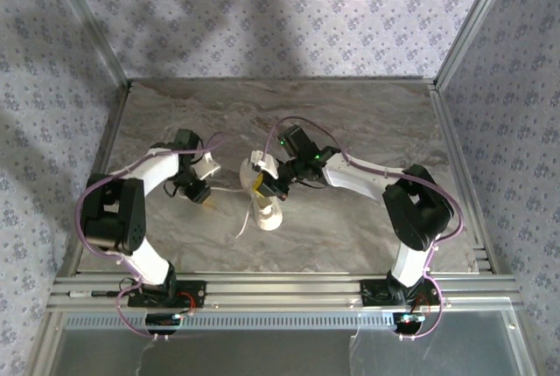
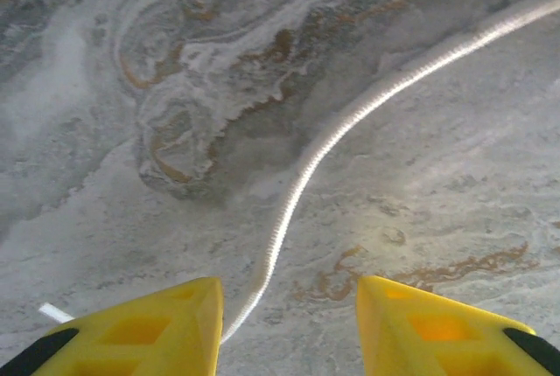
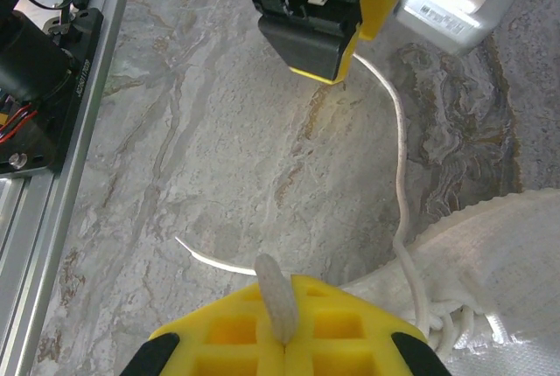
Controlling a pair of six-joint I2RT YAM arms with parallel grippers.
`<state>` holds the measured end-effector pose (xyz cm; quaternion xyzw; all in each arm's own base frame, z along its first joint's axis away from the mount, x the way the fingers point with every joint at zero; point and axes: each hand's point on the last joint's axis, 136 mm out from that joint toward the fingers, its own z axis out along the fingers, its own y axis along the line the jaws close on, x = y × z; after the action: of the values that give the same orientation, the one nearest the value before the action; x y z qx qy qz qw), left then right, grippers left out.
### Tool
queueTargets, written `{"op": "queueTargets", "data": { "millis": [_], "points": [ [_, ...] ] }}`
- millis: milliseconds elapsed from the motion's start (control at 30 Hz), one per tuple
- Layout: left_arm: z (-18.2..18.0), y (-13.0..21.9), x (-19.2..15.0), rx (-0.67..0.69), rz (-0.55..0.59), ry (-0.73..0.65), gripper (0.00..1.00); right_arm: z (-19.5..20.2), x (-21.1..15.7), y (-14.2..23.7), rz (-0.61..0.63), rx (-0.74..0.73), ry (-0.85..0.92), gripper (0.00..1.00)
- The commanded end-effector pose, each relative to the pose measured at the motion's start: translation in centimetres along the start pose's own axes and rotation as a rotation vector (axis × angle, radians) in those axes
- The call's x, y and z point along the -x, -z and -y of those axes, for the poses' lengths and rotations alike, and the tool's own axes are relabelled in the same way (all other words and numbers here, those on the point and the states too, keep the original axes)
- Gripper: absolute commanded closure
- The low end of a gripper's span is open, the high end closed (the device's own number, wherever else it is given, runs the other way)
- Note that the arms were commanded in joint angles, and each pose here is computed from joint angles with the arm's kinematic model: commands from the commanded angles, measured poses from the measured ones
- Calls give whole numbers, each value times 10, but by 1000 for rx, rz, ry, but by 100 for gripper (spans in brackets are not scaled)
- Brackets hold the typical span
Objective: Tie the shoes
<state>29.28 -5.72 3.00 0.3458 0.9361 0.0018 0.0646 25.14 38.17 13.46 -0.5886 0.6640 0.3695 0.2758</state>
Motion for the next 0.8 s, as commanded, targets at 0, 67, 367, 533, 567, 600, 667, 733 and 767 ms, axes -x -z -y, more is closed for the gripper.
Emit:
{"op": "queueTargets", "data": {
  "millis": [0, 67, 367, 533, 567, 600, 667, 733, 767],
  "points": [
    [-1, -6, 2, -38, -15, -3, 56, -2, 9, -1, 11, 19, 1, 100],
    [0, -12, 0, -54, -37, 5, 56, -2, 9, -1, 9, 17, 0, 100],
    [11, -5, -9, -112, -90, 34, 100, 9, 7, -2, -9, -36, -48, 100],
    [25, 47, 1, -86, 34, 37, 100, 20, 7, -1, -10, -71, -108, 100],
    [31, 62, 4, -76, 71, 25, 100, 22, 7, -1, -3, -76, -119, 100],
    [39, 75, 5, -64, 102, 4, 100, 24, 7, -1, 2, -79, -130, 100],
    [54, 100, 9, -31, 166, -46, 100, 28, 6, -1, 6, -83, -153, 100],
    [69, 121, 11, 10, 226, -80, 100, 31, 6, -2, 6, -85, -175, 100],
    [78, 132, 13, 24, 262, -97, 100, 33, 6, -2, 6, -82, -186, 100]
  ]
}}
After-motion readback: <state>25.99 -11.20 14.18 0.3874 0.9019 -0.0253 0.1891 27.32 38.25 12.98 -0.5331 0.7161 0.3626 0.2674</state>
